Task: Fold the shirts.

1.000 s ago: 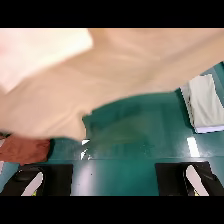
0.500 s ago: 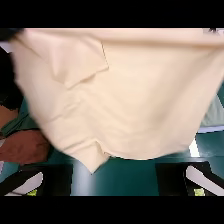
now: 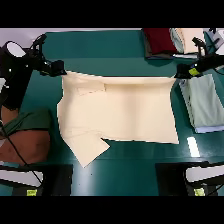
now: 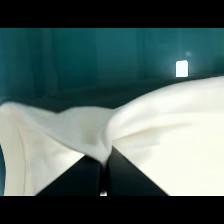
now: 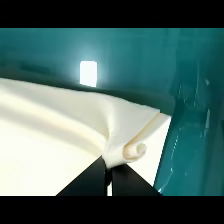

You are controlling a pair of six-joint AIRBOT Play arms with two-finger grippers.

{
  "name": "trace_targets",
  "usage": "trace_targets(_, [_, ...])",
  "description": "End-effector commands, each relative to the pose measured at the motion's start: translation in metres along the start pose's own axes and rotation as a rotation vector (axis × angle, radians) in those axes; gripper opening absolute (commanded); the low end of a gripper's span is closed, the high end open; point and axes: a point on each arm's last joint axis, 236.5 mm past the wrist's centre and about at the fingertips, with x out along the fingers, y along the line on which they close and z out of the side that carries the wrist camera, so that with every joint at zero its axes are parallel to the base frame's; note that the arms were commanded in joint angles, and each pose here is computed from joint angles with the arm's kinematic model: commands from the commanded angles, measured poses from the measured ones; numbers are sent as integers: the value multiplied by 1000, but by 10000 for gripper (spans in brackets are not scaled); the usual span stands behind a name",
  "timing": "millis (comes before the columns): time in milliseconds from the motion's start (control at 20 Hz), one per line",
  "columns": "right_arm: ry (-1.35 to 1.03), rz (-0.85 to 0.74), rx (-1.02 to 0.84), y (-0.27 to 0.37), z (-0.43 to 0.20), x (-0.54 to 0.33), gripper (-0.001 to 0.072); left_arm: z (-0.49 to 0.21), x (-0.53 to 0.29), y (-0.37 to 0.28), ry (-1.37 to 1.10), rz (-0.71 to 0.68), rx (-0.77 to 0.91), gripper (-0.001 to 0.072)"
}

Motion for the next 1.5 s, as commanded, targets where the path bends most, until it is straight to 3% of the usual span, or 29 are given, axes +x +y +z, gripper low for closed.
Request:
trace_targets(0, [-11,-11,-32,2,17,9,14,1,3,15,19,4,4,22])
trace_targets(550, [117,-52,-1,-3,-88,41,17,-118,38,52,346,28,-100,24])
trace_targets(600, [118,-52,7,-3,-89,43,119,-121,38,53,356,31,-101,86])
trace_targets(650, [115,-52,7,-3,-89,43,310,-120,36,52,353,34,-117,404])
trace_targets(700, [107,-52,4,-1,-86,37,346,-118,30,50,349,37,-131,495])
trace_targets(950, [26,-4,-17,23,-84,-20,345,-140,-37,37,335,127,-58,497])
trace_targets(1300, [-79,2,-70,46,-113,-53,345,-325,-57,23,509,161,-155,498])
trace_targets(1450, [-78,24,-64,51,-116,-56,345,-360,-52,24,563,161,-214,498])
